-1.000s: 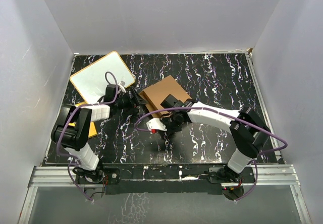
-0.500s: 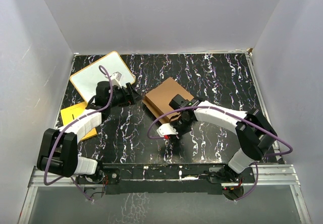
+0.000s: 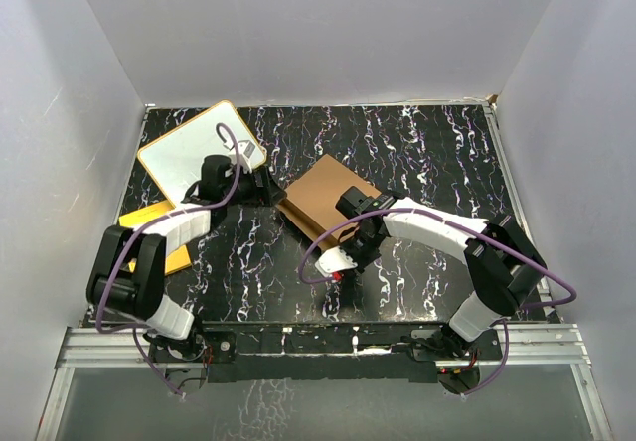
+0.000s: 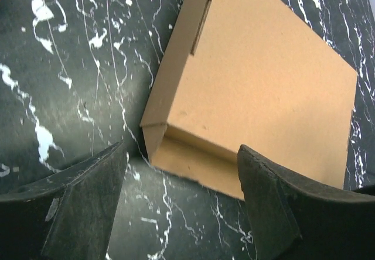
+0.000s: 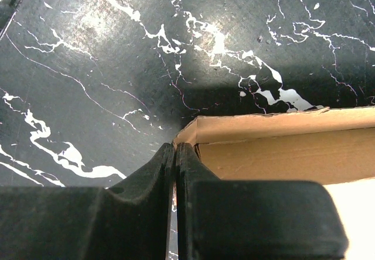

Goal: Fold the paper box

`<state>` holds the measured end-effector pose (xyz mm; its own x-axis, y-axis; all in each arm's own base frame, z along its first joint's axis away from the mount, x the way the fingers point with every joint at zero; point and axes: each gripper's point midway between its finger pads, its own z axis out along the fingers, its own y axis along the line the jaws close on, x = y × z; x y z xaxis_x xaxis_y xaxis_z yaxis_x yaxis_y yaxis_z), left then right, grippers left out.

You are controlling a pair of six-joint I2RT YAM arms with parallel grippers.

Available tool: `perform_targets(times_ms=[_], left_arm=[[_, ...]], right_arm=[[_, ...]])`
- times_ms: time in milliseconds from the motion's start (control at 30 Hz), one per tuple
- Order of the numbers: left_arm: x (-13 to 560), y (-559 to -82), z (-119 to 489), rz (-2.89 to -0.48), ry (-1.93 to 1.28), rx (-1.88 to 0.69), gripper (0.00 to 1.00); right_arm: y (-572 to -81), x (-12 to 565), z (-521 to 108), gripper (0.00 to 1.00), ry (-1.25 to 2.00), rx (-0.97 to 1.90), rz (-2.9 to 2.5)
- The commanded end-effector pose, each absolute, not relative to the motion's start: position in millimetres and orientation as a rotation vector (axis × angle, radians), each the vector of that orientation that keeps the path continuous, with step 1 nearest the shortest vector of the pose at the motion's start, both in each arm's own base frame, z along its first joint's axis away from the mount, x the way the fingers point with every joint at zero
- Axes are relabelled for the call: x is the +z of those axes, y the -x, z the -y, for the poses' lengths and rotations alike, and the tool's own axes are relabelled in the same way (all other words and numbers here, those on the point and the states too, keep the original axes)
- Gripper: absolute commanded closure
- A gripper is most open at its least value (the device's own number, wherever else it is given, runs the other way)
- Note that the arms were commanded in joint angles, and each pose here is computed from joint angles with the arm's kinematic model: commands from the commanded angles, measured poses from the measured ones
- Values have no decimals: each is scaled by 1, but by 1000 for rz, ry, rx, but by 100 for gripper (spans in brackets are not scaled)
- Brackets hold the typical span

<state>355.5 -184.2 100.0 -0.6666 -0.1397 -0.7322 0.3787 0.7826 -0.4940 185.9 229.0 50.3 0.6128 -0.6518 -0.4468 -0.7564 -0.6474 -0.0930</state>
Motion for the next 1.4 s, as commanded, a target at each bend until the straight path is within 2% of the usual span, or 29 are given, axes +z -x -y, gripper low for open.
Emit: perform_targets(times_ms=[0, 167, 367, 567, 700, 867, 1000, 1367], left_arm=[[115, -377, 201, -2148, -223, -874, 26], [93, -378, 207, -2215, -181, -926, 35], [89, -375, 212, -2245, -164, -960, 36], [99, -369, 199, -2236, -126, -888, 27], [99, -365, 180, -2310, 148, -820, 19], [87, -346, 177, -2341, 560, -880, 18], [75, -332, 176, -2324, 822, -832, 17], [74, -360, 197, -2276, 862, -915, 17]], right_arm=[[-178, 54, -223, 92, 2590, 583, -1099], [-180, 55, -223, 92, 2593, 581, -1094], [-181, 53, -223, 92, 2597, 583, -1092], [-181, 55, -223, 92, 2605, 576, -1066], [-181, 56, -223, 92, 2614, 580, -1047], [-181, 54, -225, 92, 2615, 588, -1042], [-181, 53, -225, 92, 2615, 592, -1041], [-180, 51, -225, 92, 2618, 594, -1034]])
